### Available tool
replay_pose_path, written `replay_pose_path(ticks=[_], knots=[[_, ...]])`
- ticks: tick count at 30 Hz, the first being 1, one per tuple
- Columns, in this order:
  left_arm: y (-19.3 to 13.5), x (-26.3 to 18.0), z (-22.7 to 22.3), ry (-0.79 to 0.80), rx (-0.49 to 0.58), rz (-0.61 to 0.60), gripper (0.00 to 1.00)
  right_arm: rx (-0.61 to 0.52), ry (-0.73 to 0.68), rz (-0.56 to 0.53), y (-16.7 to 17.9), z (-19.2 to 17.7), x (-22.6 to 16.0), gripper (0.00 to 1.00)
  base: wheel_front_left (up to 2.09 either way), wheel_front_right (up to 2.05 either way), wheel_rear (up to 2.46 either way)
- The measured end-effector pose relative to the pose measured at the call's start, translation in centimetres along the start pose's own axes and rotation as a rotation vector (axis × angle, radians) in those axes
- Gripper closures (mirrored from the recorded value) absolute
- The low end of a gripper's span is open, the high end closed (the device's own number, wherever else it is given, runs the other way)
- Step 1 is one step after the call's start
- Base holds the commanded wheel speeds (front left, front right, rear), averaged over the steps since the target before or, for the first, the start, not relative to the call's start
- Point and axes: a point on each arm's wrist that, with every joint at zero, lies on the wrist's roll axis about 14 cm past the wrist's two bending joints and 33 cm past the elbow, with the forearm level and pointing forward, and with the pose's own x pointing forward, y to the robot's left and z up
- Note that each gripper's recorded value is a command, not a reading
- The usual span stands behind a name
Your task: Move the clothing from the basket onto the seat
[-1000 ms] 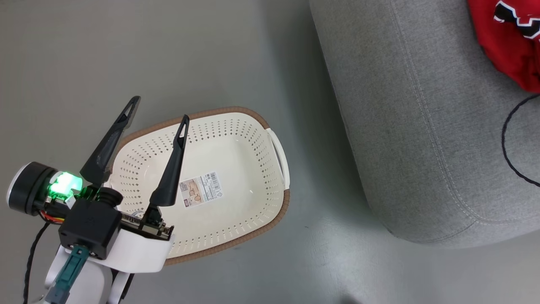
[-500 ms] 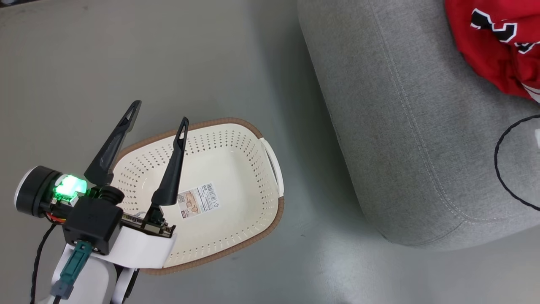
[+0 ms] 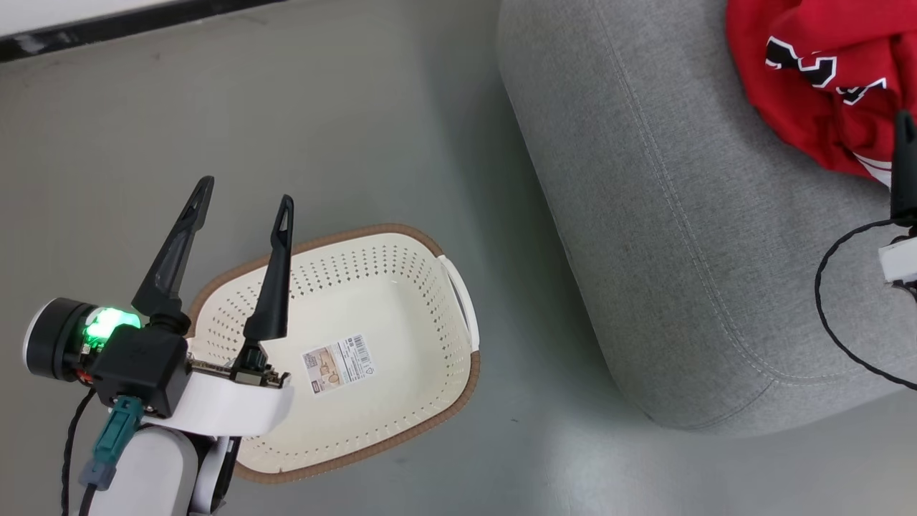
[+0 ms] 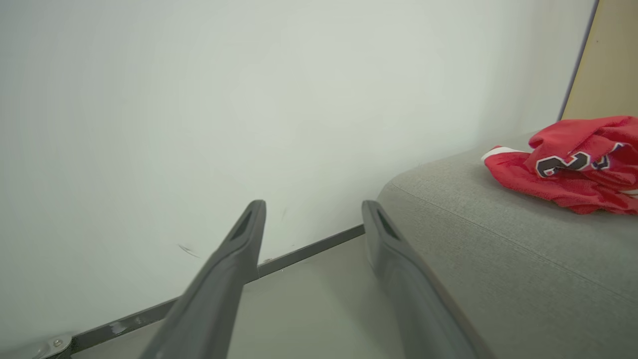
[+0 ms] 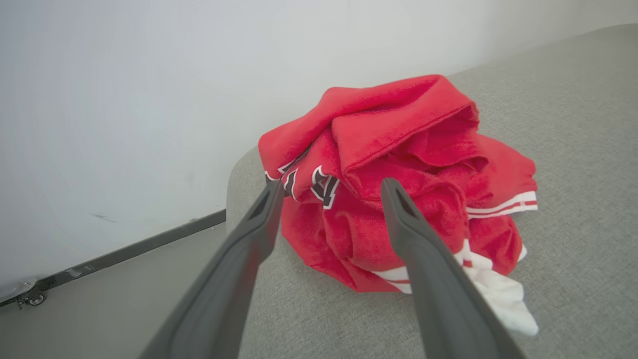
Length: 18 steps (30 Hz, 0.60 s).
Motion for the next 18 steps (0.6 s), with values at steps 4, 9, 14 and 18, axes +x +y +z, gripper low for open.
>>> replay_pose_path(ticks=[4, 9, 14, 18], knots=[[0.6, -0.4, 0.5, 0.000, 0.008, 0.033, 0.00, -0.012, -0.018, 0.051, 1.4, 0.6, -0.4, 0.00, 0.00, 0.00, 0.00], [1.8, -1.3, 0.9, 0.011, 0.018, 0.091, 0.00, -0.023, -0.063, 0.134, 4.1, 1.9, -0.5, 0.00, 0.00, 0.00, 0.00], [3.0, -2.8, 1.4, 0.015, 0.025, 0.155, 0.00, -0.035, -0.121, 0.220, 7.0, 3.4, -0.8, 0.00, 0.00, 0.00, 0.00], [4.3, -3.9, 2.4, 0.008, 0.035, 0.215, 0.00, -0.053, -0.176, 0.289, 9.5, 4.8, -1.2, 0.00, 0.00, 0.00, 0.00]])
